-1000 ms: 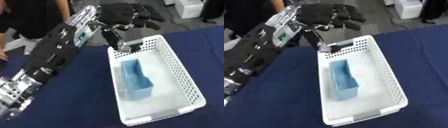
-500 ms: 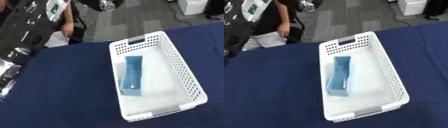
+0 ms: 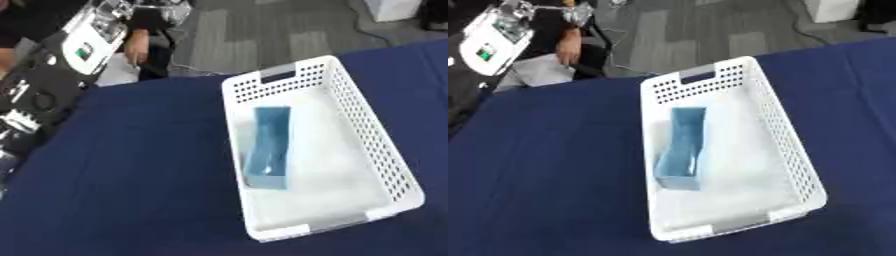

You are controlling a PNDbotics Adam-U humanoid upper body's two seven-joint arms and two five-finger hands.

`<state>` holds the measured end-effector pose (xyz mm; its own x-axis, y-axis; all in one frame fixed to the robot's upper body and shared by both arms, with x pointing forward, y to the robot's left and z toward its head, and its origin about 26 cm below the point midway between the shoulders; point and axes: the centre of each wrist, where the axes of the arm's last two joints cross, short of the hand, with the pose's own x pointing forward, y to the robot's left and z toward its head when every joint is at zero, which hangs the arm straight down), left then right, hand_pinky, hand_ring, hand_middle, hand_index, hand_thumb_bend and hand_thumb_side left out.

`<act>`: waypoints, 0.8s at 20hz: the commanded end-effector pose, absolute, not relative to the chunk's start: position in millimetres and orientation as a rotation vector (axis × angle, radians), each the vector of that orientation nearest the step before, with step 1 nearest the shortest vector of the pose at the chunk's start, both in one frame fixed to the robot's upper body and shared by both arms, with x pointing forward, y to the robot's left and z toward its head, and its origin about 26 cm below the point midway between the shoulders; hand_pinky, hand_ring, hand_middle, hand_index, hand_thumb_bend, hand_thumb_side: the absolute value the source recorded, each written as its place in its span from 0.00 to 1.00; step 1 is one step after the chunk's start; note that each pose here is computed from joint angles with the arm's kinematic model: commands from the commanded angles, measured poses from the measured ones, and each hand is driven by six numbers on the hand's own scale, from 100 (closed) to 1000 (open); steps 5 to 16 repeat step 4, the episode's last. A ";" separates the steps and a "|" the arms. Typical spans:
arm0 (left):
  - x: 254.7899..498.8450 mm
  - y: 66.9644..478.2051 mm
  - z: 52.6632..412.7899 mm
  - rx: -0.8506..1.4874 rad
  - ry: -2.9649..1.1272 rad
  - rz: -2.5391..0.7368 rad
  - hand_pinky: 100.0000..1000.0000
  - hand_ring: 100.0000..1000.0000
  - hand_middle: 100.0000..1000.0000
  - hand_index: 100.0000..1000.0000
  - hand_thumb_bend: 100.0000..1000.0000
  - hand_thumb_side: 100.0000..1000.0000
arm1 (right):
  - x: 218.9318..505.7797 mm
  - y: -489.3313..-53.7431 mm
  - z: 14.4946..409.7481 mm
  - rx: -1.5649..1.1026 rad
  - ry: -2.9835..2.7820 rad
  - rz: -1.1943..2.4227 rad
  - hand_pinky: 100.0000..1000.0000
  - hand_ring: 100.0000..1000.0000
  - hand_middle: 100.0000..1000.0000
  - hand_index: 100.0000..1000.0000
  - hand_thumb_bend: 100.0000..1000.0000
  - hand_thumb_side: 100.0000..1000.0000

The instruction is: Pick up objects on the table and place them in the box.

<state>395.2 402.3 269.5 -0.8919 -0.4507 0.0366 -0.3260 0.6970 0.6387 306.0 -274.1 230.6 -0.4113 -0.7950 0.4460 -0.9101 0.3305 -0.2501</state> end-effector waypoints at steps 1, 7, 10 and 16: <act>362.0 434.2 295.8 0.633 -2.665 -0.974 0.00 0.00 0.08 0.26 0.00 0.54 | 303.1 -277.5 234.4 1.508 -2.377 0.747 0.75 0.74 0.78 0.87 0.00 0.84; 338.3 450.1 277.4 0.606 -2.540 -0.986 0.00 0.32 0.40 0.61 0.00 0.60 | 302.2 -280.0 230.6 1.482 -2.395 0.749 0.76 0.74 0.78 0.87 0.00 0.84; 338.3 450.1 277.4 0.606 -2.540 -0.986 0.00 0.32 0.40 0.61 0.00 0.60 | 302.2 -280.0 230.6 1.482 -2.395 0.749 0.76 0.74 0.78 0.87 0.00 0.84; 338.3 450.1 277.4 0.606 -2.540 -0.986 0.00 0.32 0.40 0.61 0.00 0.60 | 302.2 -280.0 230.6 1.482 -2.395 0.749 0.76 0.74 0.78 0.87 0.00 0.84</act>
